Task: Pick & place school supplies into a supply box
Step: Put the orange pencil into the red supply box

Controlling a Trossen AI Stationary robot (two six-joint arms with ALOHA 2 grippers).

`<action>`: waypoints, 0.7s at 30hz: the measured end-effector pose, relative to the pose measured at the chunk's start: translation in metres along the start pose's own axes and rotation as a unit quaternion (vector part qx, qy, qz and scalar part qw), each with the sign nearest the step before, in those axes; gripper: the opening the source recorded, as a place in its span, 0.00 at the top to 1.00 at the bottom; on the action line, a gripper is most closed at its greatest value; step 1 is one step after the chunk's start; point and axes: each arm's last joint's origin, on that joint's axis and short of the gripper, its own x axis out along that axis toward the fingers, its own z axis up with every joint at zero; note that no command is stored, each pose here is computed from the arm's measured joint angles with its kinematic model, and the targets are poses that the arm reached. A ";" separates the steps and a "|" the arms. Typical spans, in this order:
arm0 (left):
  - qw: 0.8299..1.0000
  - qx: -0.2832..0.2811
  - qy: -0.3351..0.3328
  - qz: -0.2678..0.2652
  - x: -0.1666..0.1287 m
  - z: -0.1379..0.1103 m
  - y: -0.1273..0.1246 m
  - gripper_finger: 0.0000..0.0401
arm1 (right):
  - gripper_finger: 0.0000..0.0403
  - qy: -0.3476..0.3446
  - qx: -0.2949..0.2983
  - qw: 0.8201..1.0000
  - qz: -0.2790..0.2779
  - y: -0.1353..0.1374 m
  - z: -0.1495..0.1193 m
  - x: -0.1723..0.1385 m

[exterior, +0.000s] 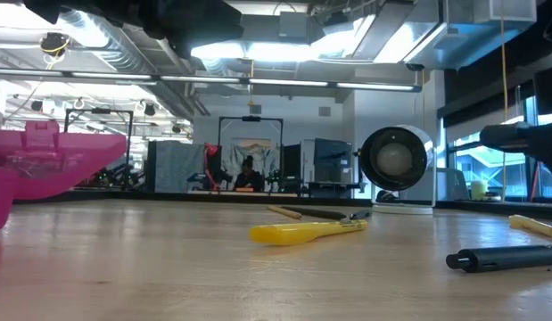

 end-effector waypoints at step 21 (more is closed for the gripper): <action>1.000 0.000 0.000 0.000 0.000 0.000 0.000 0.65 | 0.74 -0.007 -0.023 1.000 0.007 0.001 0.001 0.001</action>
